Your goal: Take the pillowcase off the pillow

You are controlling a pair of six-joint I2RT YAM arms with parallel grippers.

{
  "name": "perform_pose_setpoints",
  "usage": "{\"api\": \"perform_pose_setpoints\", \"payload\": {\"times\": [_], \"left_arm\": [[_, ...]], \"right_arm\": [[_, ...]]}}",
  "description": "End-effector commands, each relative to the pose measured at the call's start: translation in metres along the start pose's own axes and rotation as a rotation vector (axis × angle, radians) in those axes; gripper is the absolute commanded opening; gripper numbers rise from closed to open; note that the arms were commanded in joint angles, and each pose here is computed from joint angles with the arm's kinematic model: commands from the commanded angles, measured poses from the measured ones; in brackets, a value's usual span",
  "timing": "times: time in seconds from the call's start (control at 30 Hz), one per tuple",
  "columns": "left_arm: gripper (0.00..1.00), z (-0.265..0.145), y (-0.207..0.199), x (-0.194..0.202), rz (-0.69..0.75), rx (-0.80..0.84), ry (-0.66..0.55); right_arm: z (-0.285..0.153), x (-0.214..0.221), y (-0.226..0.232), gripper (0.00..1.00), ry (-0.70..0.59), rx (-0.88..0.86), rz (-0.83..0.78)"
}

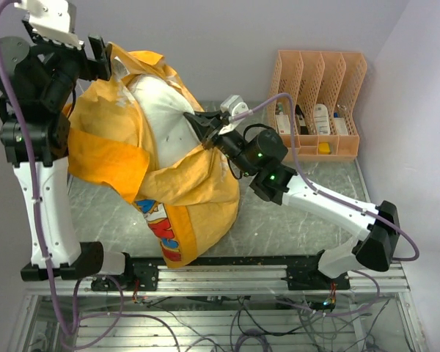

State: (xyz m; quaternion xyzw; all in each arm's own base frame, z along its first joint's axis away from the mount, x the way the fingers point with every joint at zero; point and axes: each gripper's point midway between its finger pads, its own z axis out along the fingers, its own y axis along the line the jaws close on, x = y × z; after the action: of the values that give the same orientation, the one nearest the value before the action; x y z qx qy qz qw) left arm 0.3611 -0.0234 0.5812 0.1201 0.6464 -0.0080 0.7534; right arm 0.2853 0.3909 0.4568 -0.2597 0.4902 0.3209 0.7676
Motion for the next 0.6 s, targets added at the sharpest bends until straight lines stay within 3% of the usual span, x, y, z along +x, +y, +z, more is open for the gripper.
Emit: {"api": "perform_pose_setpoints", "payload": {"times": [0.0, 0.23, 0.57], "left_arm": [[0.87, -0.023, 0.006, -0.056, 0.062, -0.028, -0.2], [0.85, -0.03, -0.048, -0.031, 0.062, 0.271, -0.131], [0.81, 0.007, -0.034, 0.024, 0.021, 0.224, 0.032]], "right_arm": [[0.009, -0.044, 0.001, 0.0, -0.142, -0.016, 0.039], [0.005, -0.057, 0.055, 0.0, -0.2, -0.201, -0.011], [-0.014, -0.049, 0.14, 0.0, -0.169, -0.37, -0.09]]}}
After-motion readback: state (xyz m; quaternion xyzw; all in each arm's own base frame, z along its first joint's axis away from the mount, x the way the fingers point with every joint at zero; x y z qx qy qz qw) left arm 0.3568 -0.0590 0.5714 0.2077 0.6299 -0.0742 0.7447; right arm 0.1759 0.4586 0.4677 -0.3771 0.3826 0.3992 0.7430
